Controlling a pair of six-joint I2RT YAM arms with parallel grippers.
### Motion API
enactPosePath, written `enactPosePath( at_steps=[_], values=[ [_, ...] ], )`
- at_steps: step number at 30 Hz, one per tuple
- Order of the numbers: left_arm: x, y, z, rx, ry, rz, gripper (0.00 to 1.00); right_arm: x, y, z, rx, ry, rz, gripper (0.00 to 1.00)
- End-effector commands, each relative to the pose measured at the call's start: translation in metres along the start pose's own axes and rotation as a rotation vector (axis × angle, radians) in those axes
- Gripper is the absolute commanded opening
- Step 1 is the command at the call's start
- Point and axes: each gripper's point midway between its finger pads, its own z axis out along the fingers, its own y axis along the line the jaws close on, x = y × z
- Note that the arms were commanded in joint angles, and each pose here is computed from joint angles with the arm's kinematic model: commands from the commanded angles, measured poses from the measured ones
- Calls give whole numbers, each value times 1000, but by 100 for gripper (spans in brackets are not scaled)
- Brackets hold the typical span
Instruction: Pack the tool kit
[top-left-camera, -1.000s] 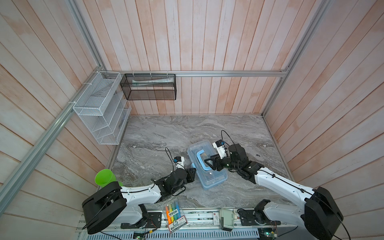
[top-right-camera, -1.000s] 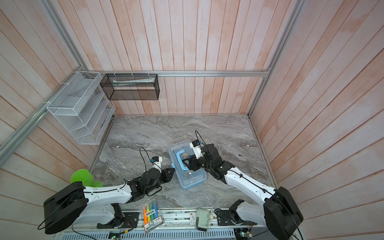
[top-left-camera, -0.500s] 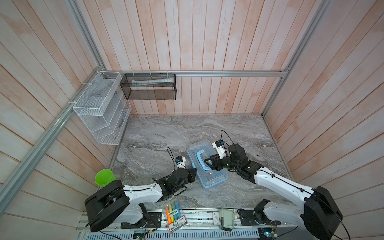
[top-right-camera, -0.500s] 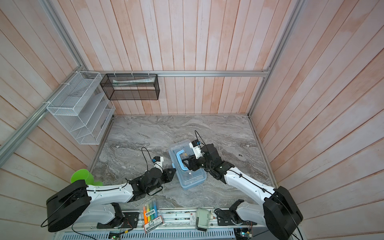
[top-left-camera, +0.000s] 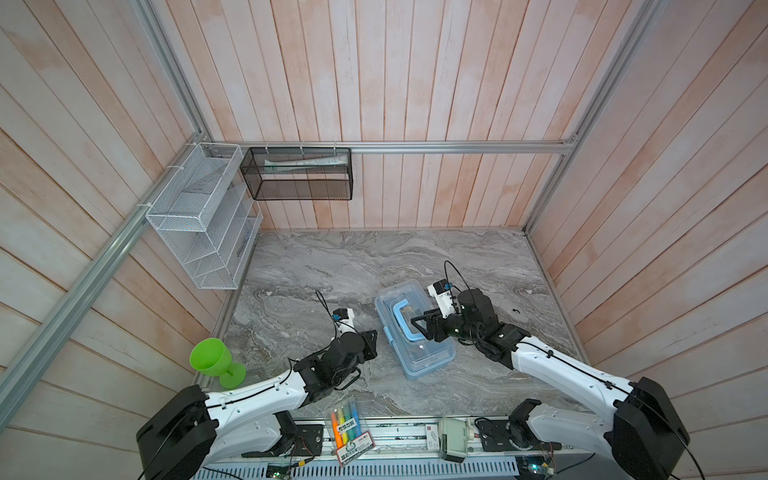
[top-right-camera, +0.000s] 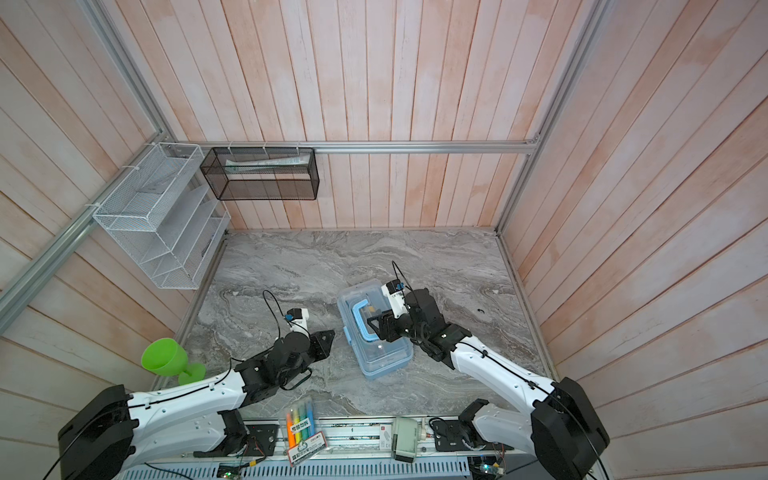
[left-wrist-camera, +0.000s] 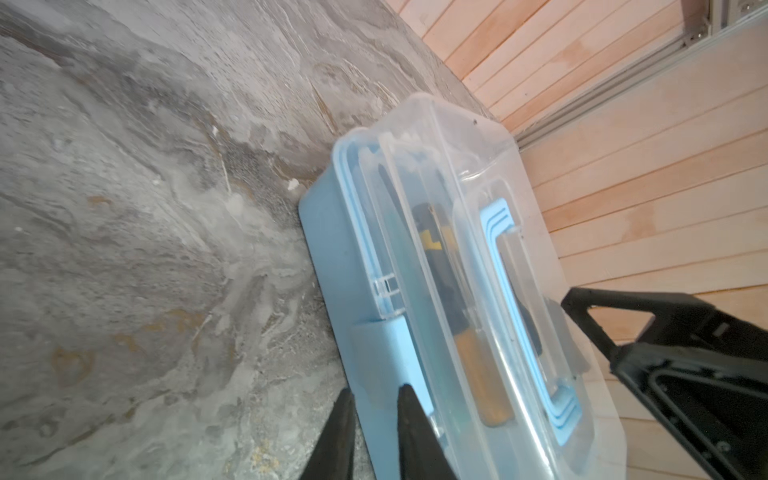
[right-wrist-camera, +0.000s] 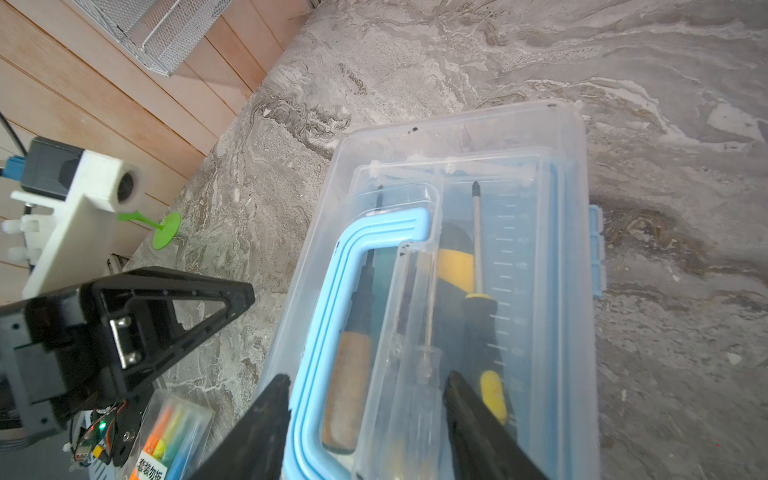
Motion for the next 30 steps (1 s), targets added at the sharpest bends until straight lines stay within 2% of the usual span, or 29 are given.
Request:
enactPosePath(
  at_steps=[1, 7, 11, 18, 30],
  values=[
    [8, 18, -1, -58, 21, 54, 25, 31, -19, 0, 75, 106, 45, 61],
    [9, -16, 9, 28, 80, 106, 50, 33, -22, 3, 85, 131, 34, 61],
    [19, -16, 16, 16, 123, 111, 51, 32, -25, 3, 93, 133, 30, 61],
    [19, -24, 20, 45, 126, 120, 51, 34, -26, 3, 86, 133, 32, 61],
    [23, -18, 38, -74, 176, 193, 51, 39, -24, 6, 65, 144, 34, 61]
  ],
)
